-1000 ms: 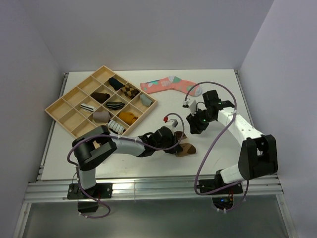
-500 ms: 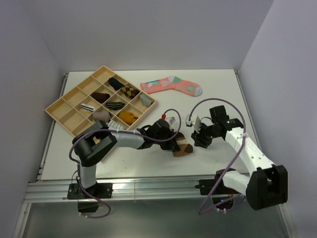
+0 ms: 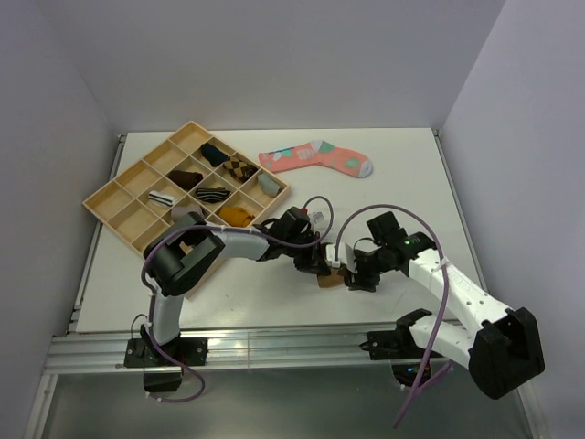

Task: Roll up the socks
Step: Roll the sock at the center of the board.

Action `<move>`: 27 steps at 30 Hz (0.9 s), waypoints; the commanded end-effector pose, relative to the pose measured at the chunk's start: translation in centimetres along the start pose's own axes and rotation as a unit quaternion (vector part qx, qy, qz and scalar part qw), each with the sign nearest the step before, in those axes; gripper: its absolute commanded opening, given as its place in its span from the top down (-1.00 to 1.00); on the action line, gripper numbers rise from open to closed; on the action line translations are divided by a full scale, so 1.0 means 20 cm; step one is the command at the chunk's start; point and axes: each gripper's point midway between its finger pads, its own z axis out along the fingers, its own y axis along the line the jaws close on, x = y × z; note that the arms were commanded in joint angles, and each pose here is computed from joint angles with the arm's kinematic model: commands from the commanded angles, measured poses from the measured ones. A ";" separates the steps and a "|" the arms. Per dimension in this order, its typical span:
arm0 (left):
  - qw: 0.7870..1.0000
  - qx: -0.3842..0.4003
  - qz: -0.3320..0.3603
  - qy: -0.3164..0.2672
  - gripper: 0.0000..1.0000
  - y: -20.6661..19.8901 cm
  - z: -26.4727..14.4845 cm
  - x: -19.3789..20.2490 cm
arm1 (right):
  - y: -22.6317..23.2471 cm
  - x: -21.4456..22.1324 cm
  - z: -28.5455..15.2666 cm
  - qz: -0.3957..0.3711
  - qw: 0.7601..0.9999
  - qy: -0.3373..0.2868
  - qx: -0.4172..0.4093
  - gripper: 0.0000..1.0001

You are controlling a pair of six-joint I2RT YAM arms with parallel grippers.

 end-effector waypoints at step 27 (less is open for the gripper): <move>0.992 -0.070 -0.036 0.102 0.99 0.34 -0.01 0.24 | -0.12 0.11 0.27 0.003 0.997 0.076 -0.029 -0.05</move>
